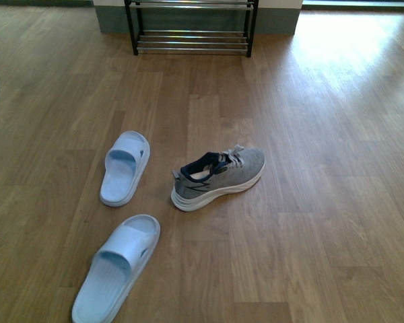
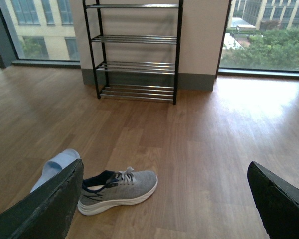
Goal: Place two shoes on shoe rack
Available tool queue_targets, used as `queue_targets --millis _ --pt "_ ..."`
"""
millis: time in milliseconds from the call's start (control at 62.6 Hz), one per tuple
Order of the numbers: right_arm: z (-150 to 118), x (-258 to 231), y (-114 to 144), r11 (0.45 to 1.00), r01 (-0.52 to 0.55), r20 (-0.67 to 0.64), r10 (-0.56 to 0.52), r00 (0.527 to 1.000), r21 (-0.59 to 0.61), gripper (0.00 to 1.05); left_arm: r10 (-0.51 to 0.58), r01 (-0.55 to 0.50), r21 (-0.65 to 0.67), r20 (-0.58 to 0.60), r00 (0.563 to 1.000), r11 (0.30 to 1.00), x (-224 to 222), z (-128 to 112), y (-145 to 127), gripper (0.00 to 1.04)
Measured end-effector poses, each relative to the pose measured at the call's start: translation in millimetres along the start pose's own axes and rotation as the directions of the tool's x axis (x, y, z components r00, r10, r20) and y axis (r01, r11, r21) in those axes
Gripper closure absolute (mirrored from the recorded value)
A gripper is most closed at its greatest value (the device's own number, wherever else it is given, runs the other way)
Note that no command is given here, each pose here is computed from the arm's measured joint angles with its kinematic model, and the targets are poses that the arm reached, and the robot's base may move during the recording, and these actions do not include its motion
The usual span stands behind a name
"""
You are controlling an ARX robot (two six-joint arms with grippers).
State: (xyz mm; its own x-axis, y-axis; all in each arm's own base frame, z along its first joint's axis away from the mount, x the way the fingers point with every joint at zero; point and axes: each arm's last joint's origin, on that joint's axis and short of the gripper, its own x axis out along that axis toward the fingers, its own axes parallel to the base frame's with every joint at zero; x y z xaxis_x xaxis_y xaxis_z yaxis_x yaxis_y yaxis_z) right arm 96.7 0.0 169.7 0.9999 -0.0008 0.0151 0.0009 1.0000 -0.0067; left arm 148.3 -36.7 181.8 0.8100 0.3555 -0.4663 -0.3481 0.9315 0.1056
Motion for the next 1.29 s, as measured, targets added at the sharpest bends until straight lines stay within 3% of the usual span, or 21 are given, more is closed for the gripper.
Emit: queue_targets --millis 1214,1262,1294 --pt "-0.1 0.0 0.1 1.000 -0.002 -0.001 0.002 1.000 0.000 0.09 0.004 -0.004 -0.001 0.001 1.000 1.000 0.0 0.0 0.1 1.03" --pt "-1.1 0.4 -0.1 0.999 -0.053 -0.015 0.053 0.998 -0.005 0.09 0.004 -0.004 0.000 0.001 1.000 1.000 0.0 0.0 0.1 1.03" --pt "-3.2 0.7 0.5 0.989 -0.146 -0.040 0.146 0.989 -0.001 0.09 0.004 -0.004 0.000 0.001 1.000 1.000 0.0 0.0 0.1 1.03"
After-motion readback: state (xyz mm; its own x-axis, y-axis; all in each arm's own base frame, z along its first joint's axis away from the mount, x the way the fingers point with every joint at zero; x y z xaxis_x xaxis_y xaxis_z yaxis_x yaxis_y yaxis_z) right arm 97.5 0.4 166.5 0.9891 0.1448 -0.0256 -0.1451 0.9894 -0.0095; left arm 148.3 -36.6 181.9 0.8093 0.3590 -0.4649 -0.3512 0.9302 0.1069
